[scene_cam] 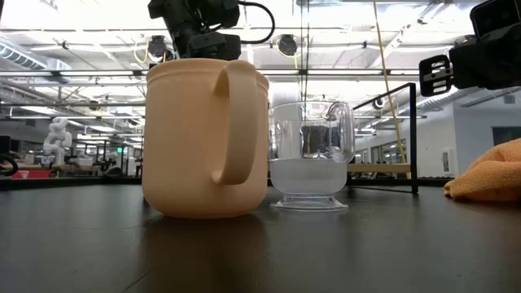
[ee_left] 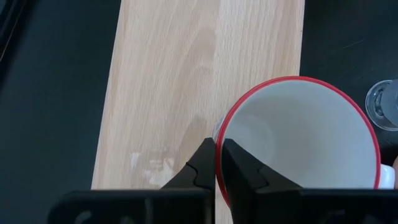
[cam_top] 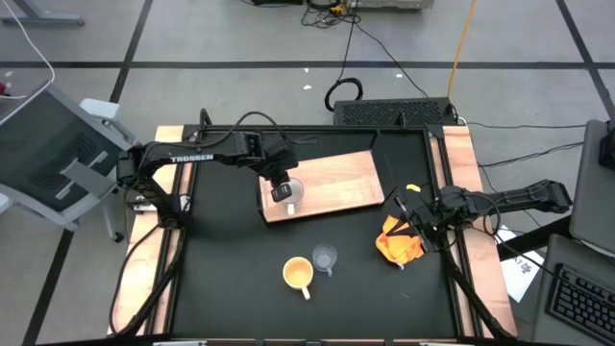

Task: Stack small to large cups/mugs on shelf
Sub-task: Put the gray patterned mug on the shelf

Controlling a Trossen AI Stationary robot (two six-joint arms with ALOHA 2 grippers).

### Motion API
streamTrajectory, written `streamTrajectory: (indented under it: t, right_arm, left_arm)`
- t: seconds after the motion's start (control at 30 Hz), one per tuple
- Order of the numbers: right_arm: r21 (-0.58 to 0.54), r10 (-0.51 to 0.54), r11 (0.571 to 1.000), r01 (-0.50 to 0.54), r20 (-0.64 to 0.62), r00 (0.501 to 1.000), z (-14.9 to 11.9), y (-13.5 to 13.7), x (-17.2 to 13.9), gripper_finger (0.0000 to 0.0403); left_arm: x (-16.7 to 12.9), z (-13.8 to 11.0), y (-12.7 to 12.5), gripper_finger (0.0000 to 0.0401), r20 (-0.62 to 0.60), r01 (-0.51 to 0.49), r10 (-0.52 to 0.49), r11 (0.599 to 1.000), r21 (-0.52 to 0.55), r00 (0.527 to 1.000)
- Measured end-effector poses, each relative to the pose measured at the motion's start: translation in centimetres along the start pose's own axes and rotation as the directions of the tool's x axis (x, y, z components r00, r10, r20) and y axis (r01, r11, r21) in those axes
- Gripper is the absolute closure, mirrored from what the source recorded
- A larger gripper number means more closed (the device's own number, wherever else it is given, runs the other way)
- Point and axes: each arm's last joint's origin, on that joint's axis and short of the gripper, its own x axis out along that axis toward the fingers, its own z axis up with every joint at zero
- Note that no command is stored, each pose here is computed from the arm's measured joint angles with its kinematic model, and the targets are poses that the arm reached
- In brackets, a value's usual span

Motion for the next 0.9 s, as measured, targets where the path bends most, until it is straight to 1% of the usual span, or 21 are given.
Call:
streamTrajectory:
  t: [0.13,0.2,0.37,0.5,0.73,0.9]
  right_arm:
    - [0.000,0.000,1.000,0.000,0.000,1.000,0.00,0.00,0.00,0.0403]
    - [0.001,0.000,1.000,0.000,-0.001,1.000,-0.01,0.00,0.00,0.0403]
    - [0.001,0.000,1.000,0.000,-0.001,1.000,-0.01,0.00,0.00,0.0403]
    - [0.001,0.000,1.000,0.000,0.000,1.000,0.00,0.00,0.00,0.0403]
    - [0.001,0.000,1.000,0.000,-0.001,1.000,-0.01,0.00,0.00,0.0403]
    - [0.001,0.000,1.000,0.000,-0.001,1.000,-0.01,0.00,0.00,0.0403]
  left_arm:
    - [0.00,0.02,0.00,0.0387,0.002,0.001,-0.001,1.000,0.000,1.000]
    - [0.01,0.02,0.00,0.0374,0.002,0.000,0.000,1.000,0.001,1.000]
    - [0.03,0.04,0.00,0.0325,0.004,0.001,-0.001,1.000,0.001,1.000]
    - [0.03,0.04,-0.01,0.0306,0.004,0.001,-0.001,1.000,0.001,1.000]
    - [0.04,0.03,-0.11,0.0298,0.003,0.002,-0.002,1.000,0.002,1.000]
    - [0.06,0.03,-0.54,0.0297,0.005,0.007,-0.007,1.000,0.025,1.000]
